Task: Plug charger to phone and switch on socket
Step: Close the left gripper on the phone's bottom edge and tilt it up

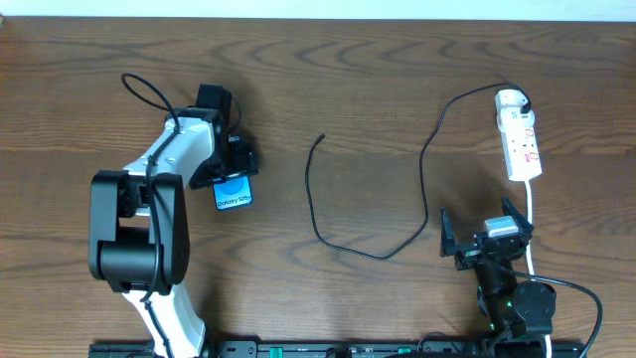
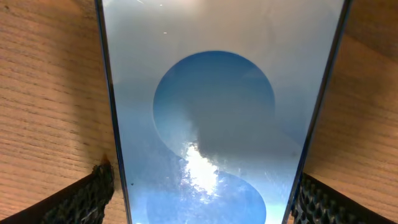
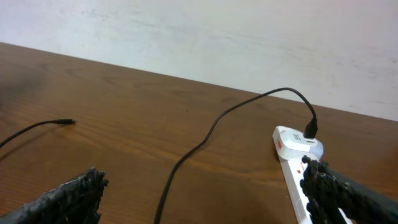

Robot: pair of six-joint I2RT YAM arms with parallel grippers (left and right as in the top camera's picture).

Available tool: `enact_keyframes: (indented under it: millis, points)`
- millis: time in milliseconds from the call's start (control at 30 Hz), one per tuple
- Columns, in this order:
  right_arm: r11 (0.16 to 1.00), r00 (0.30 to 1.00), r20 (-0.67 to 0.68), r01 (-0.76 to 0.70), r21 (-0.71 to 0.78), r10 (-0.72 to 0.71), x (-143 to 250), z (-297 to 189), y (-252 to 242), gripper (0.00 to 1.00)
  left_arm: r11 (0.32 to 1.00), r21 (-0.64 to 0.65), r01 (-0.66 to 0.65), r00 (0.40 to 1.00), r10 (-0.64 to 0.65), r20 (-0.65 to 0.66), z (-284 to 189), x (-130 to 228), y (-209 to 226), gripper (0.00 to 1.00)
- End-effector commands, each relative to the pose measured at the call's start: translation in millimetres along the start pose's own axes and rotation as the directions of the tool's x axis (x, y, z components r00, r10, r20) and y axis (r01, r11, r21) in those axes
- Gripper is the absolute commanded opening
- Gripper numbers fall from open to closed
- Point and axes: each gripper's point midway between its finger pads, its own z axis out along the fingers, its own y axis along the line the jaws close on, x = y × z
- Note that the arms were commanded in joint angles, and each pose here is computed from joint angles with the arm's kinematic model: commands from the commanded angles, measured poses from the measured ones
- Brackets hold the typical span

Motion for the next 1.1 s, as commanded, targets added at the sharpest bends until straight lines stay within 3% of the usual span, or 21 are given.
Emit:
enact_keyframes:
  millis: [0, 1067]
  points:
    - [1.0, 1.0, -0.001, 0.01, 0.011, -0.01, 1, 0, -2, 0.99, 1.0, 0.001, -0.016, 0.998, 0.017, -0.055, 19, 15, -12, 0.91]
    - [1.0, 1.0, -0.002, 0.01, 0.011, -0.01, 1, 0, -2, 0.99, 1.0, -0.021, 0.019, 1.0, -0.019, 0.01, 20, 0, -10, 0.88]
